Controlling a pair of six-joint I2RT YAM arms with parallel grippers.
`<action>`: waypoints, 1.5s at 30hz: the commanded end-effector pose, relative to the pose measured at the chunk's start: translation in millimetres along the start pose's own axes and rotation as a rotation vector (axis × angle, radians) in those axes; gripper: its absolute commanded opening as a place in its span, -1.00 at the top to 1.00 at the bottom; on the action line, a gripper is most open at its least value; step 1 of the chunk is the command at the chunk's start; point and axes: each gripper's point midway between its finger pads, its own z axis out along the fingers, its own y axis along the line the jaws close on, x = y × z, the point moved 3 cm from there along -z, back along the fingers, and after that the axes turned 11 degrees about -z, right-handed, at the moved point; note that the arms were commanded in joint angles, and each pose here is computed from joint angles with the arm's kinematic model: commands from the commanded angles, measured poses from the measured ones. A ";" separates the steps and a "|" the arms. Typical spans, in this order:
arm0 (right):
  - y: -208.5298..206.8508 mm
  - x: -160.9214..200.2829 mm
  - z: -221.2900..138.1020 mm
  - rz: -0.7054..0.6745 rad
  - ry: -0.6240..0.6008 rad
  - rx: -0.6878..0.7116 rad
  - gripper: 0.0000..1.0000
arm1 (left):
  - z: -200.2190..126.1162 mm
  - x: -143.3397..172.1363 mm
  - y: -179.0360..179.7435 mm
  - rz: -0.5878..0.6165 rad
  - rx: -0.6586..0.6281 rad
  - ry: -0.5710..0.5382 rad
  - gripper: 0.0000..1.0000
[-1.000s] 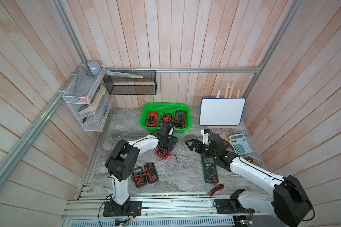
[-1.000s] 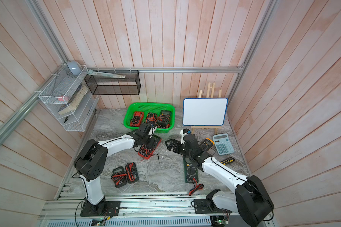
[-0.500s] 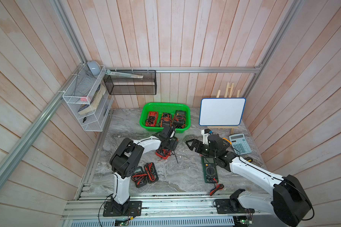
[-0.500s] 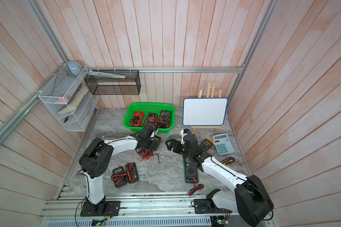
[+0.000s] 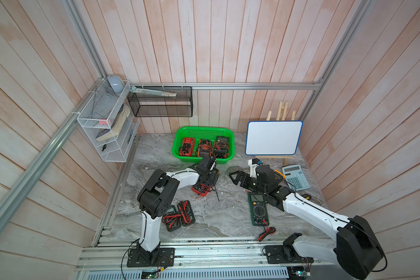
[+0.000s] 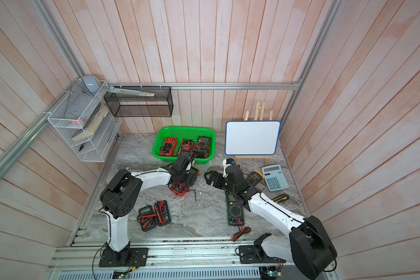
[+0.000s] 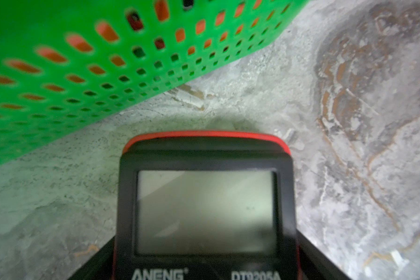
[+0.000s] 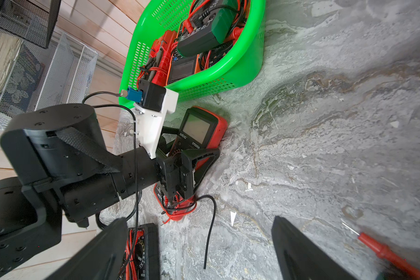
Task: Put the multimeter into the basket
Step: Pick up the multimeter from the center of the board, then place the multimeter in the basket.
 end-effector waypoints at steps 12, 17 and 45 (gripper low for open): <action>9.5 -23.9 -9.5 -0.016 -0.051 -0.010 -0.96 | -71.8 -13.0 -14.9 -0.113 0.122 -0.037 1.00; 8.0 -34.3 -16.6 0.007 -0.075 -0.032 -0.97 | -103.4 -24.9 -17.3 -0.139 0.154 -0.095 1.00; 9.6 -50.0 -20.1 -0.006 -0.101 -0.054 -0.97 | -188.8 -231.3 28.2 -0.252 0.123 -0.627 1.00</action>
